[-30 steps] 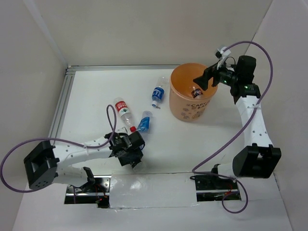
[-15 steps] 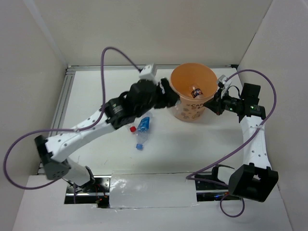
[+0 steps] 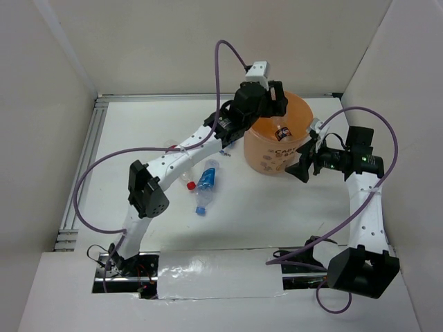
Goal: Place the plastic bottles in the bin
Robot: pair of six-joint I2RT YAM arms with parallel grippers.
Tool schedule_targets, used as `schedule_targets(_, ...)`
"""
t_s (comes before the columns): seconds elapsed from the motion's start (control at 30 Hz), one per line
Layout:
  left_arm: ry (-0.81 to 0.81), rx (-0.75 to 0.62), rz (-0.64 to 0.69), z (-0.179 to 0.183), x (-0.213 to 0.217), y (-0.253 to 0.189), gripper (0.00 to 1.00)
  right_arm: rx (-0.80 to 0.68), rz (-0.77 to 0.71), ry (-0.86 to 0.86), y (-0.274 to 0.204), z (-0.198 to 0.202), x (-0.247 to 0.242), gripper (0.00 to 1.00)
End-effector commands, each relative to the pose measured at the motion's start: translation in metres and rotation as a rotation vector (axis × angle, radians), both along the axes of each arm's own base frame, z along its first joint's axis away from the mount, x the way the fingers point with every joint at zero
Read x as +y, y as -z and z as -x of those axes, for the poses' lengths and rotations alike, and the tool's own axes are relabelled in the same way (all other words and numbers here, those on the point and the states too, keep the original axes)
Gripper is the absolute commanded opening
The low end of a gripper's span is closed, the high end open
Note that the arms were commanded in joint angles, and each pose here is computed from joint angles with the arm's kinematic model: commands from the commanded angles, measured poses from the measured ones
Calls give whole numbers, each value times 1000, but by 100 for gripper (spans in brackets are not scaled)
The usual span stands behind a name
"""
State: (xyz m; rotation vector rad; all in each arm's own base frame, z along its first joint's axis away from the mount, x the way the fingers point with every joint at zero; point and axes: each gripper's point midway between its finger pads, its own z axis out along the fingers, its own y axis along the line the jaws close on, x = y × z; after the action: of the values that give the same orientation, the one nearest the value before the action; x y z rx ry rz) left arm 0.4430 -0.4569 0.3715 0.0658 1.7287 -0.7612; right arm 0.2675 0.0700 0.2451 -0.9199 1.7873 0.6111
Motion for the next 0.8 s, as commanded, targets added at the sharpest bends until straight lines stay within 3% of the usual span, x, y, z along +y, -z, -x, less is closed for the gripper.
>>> schedule_targets(0.0, -27, -60, -12, -7, 12, -12, 86, -55, -10, -86, -18, 18, 11, 95)
schedule_targets(0.1, -7, -71, 3, -3, 12, -18, 100, -54, -48, -155, -19, 27, 24, 97)
schedule_targets(0.23, 0, -150, 63, 10, 25, -73, 100, -46, -48, -222, -17, 31, 46, 97)
schedule_targets(0.33, -17, -162, 34, 21, 43, -81, 100, -68, -15, -279, -17, 36, 77, 96)
schedule_targets(0.37, -28, -194, 54, 37, 64, -108, 100, -71, 30, -246, -13, 30, 81, 95)
schedule_targets(0.4, -67, -204, 47, 41, 79, -112, 100, -72, 32, -247, -10, 28, 92, 94)
schedule_targets(0.43, -94, -162, -20, 42, 89, -81, 100, -77, 40, -311, -11, 40, 116, 92)
schedule_targets(0.47, -143, -190, 14, 59, 125, -107, 100, -68, 76, -258, -4, 34, 119, 91)
schedule_targets(0.53, -274, -123, -3, 66, 173, -88, 100, -14, 80, -263, 10, 32, 139, 86)
schedule_targets(0.57, -310, -20, -101, 71, 193, -32, 100, 1, 87, -246, 16, 29, 145, 84)
schedule_targets(0.6, -378, -17, -61, 87, 236, -40, 100, 42, 82, -215, 25, 20, 153, 81)
schedule_targets(0.63, -404, 33, -36, 97, 252, -23, 100, 67, 103, -219, 35, 19, 157, 80)
schedule_targets(0.67, -431, 132, -120, 108, 271, 33, 100, 81, 123, -190, 39, 15, 166, 80)
schedule_targets(0.73, -488, 166, -33, 139, 312, 40, 100, 175, 110, -161, 49, 6, 186, 80)
schedule_targets(0.77, -497, 218, -66, 152, 321, 73, 100, 218, 103, -141, 52, 7, 198, 80)
